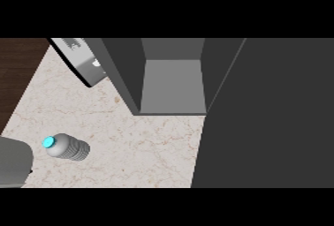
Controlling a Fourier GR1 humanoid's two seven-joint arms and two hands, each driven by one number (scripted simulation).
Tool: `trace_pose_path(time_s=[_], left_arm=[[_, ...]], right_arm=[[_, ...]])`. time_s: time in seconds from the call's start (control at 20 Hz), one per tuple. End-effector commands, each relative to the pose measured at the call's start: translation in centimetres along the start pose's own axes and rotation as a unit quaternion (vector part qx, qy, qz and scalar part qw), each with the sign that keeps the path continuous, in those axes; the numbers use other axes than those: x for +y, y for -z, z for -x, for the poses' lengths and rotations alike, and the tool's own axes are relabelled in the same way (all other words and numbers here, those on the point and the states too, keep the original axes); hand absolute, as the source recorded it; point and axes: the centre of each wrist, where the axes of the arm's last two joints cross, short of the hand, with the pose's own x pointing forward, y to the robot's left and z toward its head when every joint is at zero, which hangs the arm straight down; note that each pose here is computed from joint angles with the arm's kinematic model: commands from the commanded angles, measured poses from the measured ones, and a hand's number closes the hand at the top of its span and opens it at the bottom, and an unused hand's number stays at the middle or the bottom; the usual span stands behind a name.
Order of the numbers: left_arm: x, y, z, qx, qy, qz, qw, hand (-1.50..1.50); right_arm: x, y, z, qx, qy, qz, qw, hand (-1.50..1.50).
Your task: Pick up the bottled water, place it into the cabinet and close the cabinet
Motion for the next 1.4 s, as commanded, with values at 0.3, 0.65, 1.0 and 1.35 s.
trace_pose_path(time_s=[0.3,0.65,1.0,1.35], left_arm=[[2.1,1.0,6.4,0.036,0.000,-0.022,0.9991,-1.50],[2.4,2.2,9.5,0.077,0.012,-0.034,0.9964,-1.50],[3.6,1.1,15.1,0.112,0.008,-0.027,0.9933,-1.50],[5.3,1.1,20.1,0.117,-0.007,-0.027,0.9927,-1.50]], right_arm=[[-0.3,-0.1,-3.3,-0.015,-0.032,0.006,0.999,-1.50],[-0.6,-1.0,-2.6,-0.014,-0.039,-0.001,0.999,-1.50],[0.2,-1.4,-5.0,-0.024,-0.029,0.015,0.999,-1.50],[0.2,-0.6,-2.6,-0.016,-0.034,0.012,0.999,-1.50]])
